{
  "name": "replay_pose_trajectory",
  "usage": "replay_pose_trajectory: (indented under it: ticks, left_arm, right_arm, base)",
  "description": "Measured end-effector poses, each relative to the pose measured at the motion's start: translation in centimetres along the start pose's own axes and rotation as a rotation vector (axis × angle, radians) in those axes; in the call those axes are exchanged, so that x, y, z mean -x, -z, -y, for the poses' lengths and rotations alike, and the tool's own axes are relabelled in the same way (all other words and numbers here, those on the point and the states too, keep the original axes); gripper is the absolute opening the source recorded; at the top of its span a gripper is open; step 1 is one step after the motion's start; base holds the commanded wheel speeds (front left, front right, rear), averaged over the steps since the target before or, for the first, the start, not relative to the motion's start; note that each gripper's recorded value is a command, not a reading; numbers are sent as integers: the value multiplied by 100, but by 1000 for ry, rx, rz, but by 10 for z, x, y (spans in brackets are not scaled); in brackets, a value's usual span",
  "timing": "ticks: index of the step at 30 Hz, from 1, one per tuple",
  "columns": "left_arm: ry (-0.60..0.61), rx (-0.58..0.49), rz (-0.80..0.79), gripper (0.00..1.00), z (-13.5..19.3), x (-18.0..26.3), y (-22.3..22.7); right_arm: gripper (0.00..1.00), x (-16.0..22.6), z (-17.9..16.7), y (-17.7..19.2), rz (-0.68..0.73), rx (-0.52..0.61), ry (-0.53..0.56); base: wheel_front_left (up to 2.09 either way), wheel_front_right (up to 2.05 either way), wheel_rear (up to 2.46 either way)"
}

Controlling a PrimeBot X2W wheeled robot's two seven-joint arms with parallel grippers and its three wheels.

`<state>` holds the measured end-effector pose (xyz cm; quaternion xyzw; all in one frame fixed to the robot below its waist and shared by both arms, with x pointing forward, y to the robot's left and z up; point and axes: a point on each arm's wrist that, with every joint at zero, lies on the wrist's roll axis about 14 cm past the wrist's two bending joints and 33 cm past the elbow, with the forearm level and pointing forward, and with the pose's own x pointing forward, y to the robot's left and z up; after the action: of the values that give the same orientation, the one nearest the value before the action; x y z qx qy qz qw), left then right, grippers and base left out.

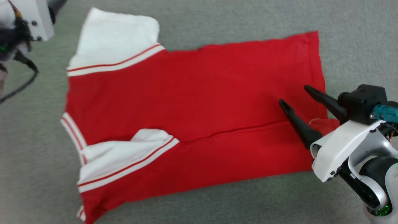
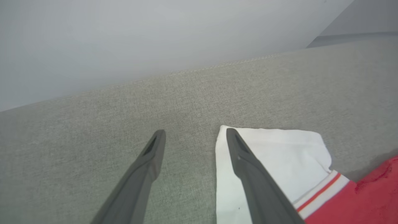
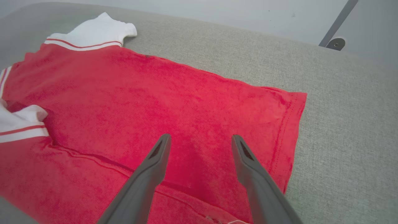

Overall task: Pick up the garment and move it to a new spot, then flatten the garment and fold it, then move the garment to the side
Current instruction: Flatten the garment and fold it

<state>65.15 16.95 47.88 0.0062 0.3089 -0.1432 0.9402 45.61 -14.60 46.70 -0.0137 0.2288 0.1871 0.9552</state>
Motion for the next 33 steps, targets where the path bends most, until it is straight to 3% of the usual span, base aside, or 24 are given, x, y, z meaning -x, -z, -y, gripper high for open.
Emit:
replay_pose_trajectory:
  ticks: [8, 18, 19, 20, 22, 23, 33]
  left_arm:
    - [30, 19, -303, 100, 9, -50, 60]
    - [116, 114, -386, 100, 29, -65, 70]
    - [126, 110, -395, 83, 32, -64, 71]
    - [134, 104, -397, 57, 34, -63, 70]
    - [152, 105, -397, 35, 38, -62, 70]
    - [159, 102, -397, 0, 40, -61, 70]
    - [192, 85, -376, 0, 48, -61, 74]
  right_arm:
    - [100, -3, 19, 22, -50, -22, 54]
    - [100, -6, 33, 34, -94, -36, 82]
    - [100, -7, 35, 33, -98, -31, 84]
    - [100, -8, 37, 31, -100, -32, 85]
    - [100, -11, 42, 28, -105, -34, 87]
    - [100, -13, 44, 27, -110, -36, 89]
    - [100, -51, 96, 21, -255, -40, 155]
  base:
    - [0, 0, 0]
    - [0, 0, 0]
    - [0, 0, 0]
    - [0, 0, 0]
    - [0, 0, 0]
    - [0, 0, 0]
    - [0, 0, 0]
